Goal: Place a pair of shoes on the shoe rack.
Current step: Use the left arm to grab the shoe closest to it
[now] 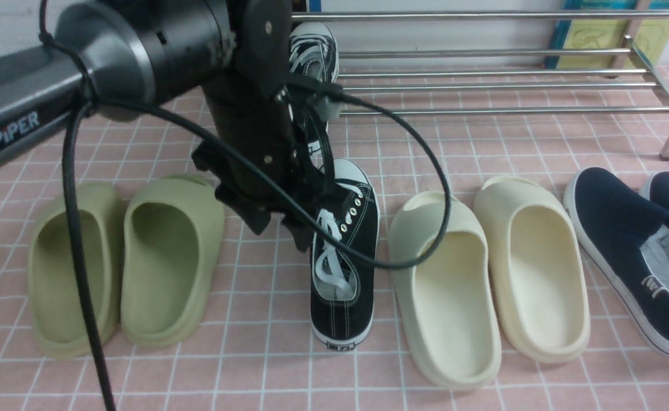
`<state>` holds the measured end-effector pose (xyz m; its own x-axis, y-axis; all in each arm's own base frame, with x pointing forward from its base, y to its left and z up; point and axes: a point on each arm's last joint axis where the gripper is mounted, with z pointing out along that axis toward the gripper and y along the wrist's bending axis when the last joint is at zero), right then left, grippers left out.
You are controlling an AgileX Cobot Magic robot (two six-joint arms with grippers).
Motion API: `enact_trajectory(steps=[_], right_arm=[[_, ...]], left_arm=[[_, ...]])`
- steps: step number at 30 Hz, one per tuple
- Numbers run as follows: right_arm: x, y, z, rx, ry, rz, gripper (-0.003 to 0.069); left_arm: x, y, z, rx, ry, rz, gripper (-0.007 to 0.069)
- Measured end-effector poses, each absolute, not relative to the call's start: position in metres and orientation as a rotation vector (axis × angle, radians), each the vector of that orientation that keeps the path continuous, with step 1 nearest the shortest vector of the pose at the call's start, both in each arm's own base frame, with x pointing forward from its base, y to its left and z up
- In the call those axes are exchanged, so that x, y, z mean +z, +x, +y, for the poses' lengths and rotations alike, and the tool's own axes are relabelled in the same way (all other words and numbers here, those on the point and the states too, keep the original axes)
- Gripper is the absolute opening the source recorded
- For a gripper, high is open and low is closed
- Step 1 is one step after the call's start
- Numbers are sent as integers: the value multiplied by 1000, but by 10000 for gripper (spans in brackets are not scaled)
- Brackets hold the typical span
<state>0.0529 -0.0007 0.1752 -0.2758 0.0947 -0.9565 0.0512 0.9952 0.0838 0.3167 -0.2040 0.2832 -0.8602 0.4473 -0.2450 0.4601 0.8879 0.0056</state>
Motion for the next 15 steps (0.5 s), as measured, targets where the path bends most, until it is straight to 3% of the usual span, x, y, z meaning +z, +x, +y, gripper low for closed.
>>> enact_trajectory(steps=[6, 15], right_arm=[[175, 53, -1, 42, 106, 1851, 240], [175, 53, -1, 42, 106, 1851, 240]], left_arm=[[227, 308, -210, -129, 563, 2799, 442], [203, 325, -218, -170, 438, 2687, 398]])
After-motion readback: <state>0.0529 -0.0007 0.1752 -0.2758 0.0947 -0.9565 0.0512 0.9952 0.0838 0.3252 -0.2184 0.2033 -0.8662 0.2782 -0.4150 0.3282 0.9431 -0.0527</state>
